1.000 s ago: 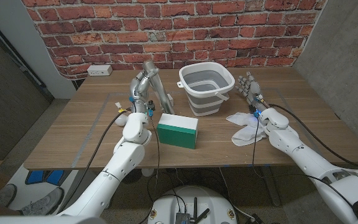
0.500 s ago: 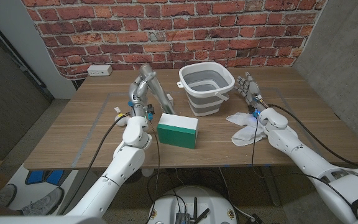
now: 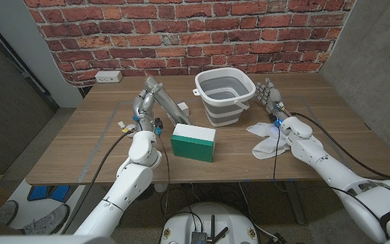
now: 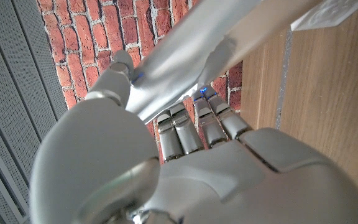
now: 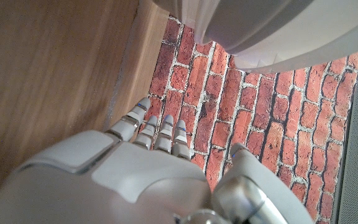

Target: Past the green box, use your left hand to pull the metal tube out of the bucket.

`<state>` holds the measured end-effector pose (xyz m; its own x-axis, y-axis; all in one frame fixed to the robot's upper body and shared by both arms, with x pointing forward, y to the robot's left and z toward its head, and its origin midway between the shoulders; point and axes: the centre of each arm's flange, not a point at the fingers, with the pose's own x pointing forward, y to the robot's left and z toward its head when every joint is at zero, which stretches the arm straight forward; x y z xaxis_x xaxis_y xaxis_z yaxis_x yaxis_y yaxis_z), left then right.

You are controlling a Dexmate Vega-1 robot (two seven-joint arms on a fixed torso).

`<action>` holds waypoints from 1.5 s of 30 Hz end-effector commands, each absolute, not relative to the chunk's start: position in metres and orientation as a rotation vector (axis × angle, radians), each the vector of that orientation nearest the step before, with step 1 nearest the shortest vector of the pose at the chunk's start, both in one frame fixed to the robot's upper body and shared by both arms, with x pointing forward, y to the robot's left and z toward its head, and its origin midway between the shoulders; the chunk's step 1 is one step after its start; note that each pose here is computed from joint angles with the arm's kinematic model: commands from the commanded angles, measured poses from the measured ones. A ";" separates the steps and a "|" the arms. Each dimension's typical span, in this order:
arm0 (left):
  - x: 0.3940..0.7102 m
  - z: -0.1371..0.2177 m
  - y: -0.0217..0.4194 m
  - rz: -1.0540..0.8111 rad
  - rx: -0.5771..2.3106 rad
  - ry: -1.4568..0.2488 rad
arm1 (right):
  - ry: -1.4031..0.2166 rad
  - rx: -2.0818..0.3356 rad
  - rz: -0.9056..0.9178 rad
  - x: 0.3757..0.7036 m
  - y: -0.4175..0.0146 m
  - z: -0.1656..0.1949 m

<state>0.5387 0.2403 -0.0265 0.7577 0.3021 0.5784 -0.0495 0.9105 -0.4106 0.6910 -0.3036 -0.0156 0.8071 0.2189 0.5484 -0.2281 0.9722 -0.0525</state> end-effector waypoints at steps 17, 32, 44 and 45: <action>0.521 -0.022 0.268 0.338 -0.428 -0.494 | -0.564 0.001 0.279 0.703 -0.290 -0.008; 0.524 -0.018 0.267 0.340 -0.441 -0.461 | -0.557 0.009 0.281 0.709 -0.288 -0.009; 0.526 -0.011 0.269 0.365 -0.504 -0.417 | -0.549 0.009 0.284 0.713 -0.288 -0.008; 0.526 -0.010 0.271 0.370 -0.506 -0.417 | -0.549 0.010 0.284 0.713 -0.288 -0.008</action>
